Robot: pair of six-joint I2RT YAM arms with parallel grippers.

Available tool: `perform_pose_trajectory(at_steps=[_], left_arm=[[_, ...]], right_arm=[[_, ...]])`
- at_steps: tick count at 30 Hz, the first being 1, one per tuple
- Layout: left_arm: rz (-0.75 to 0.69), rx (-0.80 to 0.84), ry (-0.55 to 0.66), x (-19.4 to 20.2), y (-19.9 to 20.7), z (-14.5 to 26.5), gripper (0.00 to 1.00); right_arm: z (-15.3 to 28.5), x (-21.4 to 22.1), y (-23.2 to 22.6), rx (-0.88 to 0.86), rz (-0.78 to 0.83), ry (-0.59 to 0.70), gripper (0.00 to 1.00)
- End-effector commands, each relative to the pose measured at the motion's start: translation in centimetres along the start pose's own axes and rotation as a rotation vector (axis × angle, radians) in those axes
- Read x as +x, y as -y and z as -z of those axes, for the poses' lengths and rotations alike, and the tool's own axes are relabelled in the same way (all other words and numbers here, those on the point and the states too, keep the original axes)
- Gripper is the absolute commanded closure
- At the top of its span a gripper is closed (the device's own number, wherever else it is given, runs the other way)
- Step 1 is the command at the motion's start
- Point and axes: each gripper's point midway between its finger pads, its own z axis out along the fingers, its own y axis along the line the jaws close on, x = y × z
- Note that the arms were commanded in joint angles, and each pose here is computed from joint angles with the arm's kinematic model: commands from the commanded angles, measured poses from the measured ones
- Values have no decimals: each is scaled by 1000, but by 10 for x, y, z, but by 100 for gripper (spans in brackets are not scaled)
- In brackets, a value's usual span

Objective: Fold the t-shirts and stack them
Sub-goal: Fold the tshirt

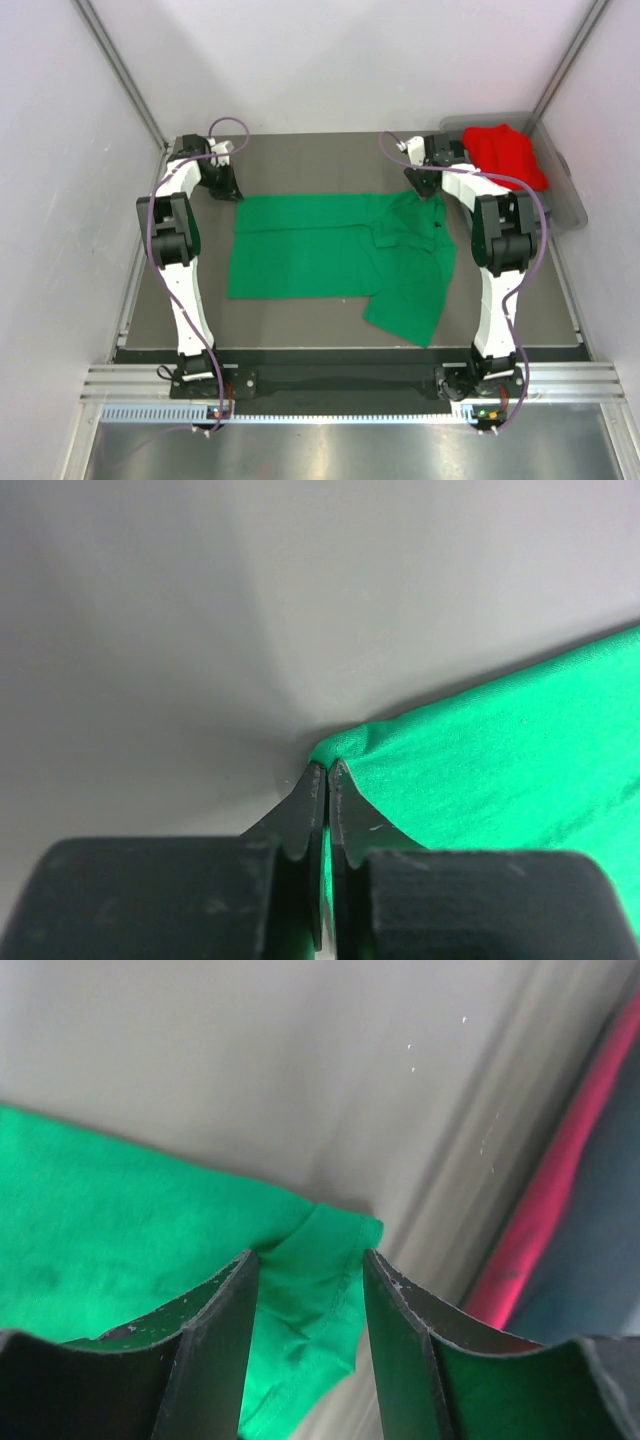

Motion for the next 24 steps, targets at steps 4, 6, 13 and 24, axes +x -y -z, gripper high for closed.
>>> perform_pose_trajectory(at_steps=[4, 6, 13, 24], left_arm=[[-13, -74, 23, -7, -15, 2, 100], [-23, -109, 34, -13, -20, 4, 100], [-44, -171, 49, -29, -36, 2, 100], [-87, -260, 79, -49, -57, -5, 100]], right_arm=[[-9, -14, 20, 47, -48, 12, 57], [-11, -9, 21, 55, -51, -4, 62], [-25, 3, 22, 45, -52, -57, 94], [-46, -9, 24, 40, -66, -53, 100]])
